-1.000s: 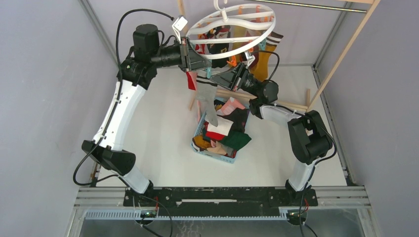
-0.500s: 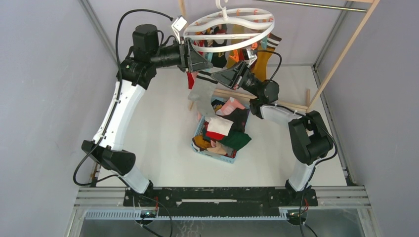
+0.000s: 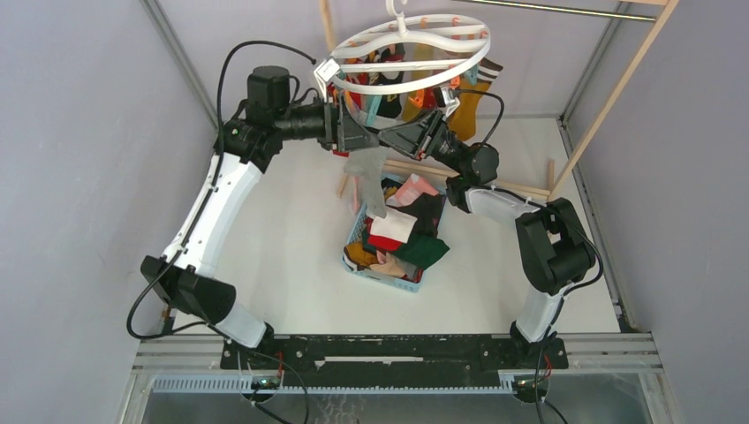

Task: Clip the socks to the hanger
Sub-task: Open the clamp at the hanger.

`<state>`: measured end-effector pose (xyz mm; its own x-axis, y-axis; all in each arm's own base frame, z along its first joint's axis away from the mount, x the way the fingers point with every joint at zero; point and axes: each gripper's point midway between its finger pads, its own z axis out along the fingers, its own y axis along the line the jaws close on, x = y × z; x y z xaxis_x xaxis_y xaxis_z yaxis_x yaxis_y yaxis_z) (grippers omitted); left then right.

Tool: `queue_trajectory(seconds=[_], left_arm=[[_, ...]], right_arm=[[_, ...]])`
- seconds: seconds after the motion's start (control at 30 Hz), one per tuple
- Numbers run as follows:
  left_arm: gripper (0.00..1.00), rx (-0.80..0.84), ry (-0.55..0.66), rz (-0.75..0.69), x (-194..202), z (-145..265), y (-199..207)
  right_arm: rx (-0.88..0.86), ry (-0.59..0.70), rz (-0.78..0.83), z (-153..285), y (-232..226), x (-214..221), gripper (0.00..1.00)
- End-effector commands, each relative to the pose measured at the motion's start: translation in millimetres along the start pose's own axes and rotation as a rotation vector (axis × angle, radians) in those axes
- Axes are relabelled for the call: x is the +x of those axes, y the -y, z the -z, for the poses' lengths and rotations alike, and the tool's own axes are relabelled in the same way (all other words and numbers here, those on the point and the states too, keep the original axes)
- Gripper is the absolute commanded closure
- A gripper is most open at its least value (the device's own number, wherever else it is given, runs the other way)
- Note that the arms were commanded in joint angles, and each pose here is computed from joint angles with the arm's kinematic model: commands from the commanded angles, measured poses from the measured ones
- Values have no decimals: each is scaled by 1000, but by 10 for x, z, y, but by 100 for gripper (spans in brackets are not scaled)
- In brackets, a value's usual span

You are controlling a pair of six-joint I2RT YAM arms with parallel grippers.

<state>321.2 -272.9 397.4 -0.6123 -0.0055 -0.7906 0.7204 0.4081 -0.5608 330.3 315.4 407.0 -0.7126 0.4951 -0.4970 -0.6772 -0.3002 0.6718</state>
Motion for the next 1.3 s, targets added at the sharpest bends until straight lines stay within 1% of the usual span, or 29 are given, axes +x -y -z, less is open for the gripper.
queue_trajectory(seconds=[0.0,0.1,0.17,0.23,0.3,0.37,0.4,0.5,0.53,0.63,0.7,0.83,0.97,1.17,1.27], left_arm=[[45,51,24,-88,49,178,222],[67,56,38,-104,38,215,259],[79,41,54,-113,-1,235,256],[86,21,69,-120,-31,264,250],[89,7,80,-130,-38,296,255],[91,-9,90,-134,-36,323,243],[92,-10,93,-137,-32,331,246],[94,-14,98,-137,-13,345,249],[95,-15,97,-136,-5,348,247],[95,-14,100,-137,-8,370,269],[95,-12,103,-142,-12,386,293],[95,-16,111,-146,-20,415,311],[96,-14,109,-146,-9,437,333],[96,-12,111,-156,-7,476,364],[96,-11,112,-156,-11,482,368]], right_arm=[[-97,14,100,-32,-416,-51,62],[-78,27,105,22,-377,-49,53],[-59,36,108,86,-349,-51,45],[-30,52,126,192,-307,-54,37],[18,80,164,309,-251,-72,30],[88,86,215,390,-182,-77,21],[127,85,247,412,-177,-84,18],[257,77,340,493,-51,-113,16],[290,80,399,523,-40,-148,16],[329,117,505,589,-121,-298,16],[318,137,534,608,-192,-418,16],[241,113,539,518,-309,-559,17],[199,101,520,439,-294,-625,17],[208,111,512,442,-176,-692,15],[148,129,509,398,-261,-734,15]])
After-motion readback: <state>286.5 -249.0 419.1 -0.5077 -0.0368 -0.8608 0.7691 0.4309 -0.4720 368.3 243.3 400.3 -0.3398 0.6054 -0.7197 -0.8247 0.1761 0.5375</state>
